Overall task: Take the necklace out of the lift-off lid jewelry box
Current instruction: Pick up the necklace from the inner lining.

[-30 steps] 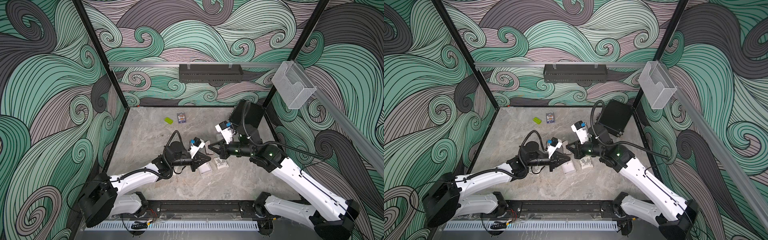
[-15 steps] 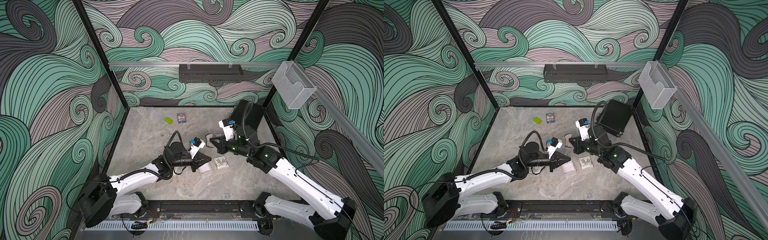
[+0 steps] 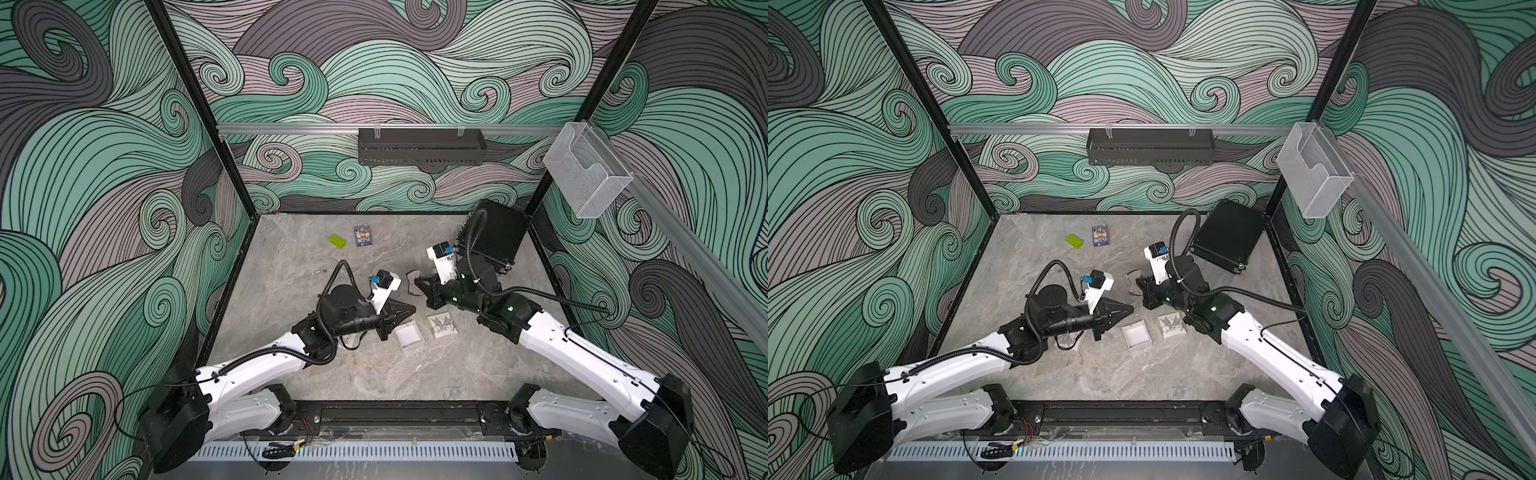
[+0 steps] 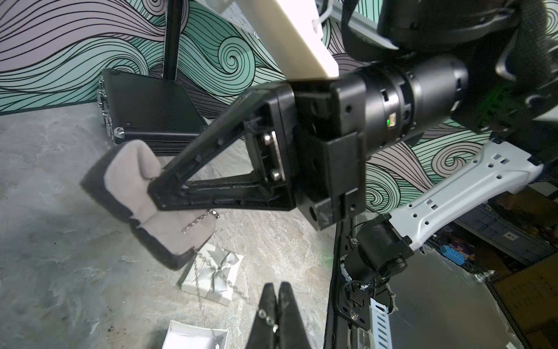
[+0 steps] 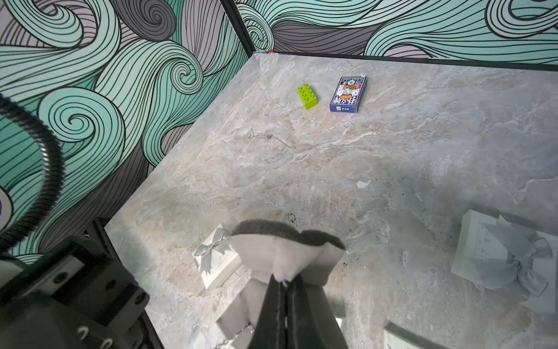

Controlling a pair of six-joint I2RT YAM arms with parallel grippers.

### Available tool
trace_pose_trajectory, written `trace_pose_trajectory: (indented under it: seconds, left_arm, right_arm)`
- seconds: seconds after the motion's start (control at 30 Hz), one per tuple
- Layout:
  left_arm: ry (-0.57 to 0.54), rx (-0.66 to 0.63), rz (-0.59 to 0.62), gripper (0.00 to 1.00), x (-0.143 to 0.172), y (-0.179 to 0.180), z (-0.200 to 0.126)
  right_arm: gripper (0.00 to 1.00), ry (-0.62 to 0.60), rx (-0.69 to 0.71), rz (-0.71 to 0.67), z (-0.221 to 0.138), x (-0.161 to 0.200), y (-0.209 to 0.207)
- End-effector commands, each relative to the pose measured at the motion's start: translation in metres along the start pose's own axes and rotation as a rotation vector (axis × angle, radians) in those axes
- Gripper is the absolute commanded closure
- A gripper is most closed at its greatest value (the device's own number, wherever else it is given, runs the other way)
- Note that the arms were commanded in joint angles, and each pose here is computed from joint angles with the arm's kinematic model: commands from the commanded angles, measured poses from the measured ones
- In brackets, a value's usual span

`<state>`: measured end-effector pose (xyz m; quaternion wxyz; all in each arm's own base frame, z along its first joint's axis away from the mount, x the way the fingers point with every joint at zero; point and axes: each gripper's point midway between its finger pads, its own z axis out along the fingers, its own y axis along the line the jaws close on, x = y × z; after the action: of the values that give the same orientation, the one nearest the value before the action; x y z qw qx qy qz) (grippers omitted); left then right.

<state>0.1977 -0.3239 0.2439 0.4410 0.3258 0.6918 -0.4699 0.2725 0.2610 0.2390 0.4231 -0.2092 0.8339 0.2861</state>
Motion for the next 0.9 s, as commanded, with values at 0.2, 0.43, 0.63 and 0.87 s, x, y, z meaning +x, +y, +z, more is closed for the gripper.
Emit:
trace_pose_trajectory:
  seconds: [0.2,0.43,0.63,0.87]
  left_arm:
    - [0.026,0.076,0.01,1.0,-0.004,-0.015,0.005]
    - [0.069,0.111,-0.013,1.0,0.007,-0.017,0.013]
    - [0.078,-0.046,-0.02,1.0,0.02,0.01,0.006]
    - [0.1,-0.362,-0.036,1.0,0.027,0.063,-0.011]
  right_arm:
    - [1.0,-0.076,0.046,-0.018,0.01,-0.017,-0.01]
    - [1.0,-0.125,0.046,0.022,0.016,-0.041,-0.009]
    - [1.0,-0.148,0.049,0.141,0.002,-0.056,-0.029]
    - [1.0,-0.103,0.122,0.139,-0.019,-0.04,-0.052]
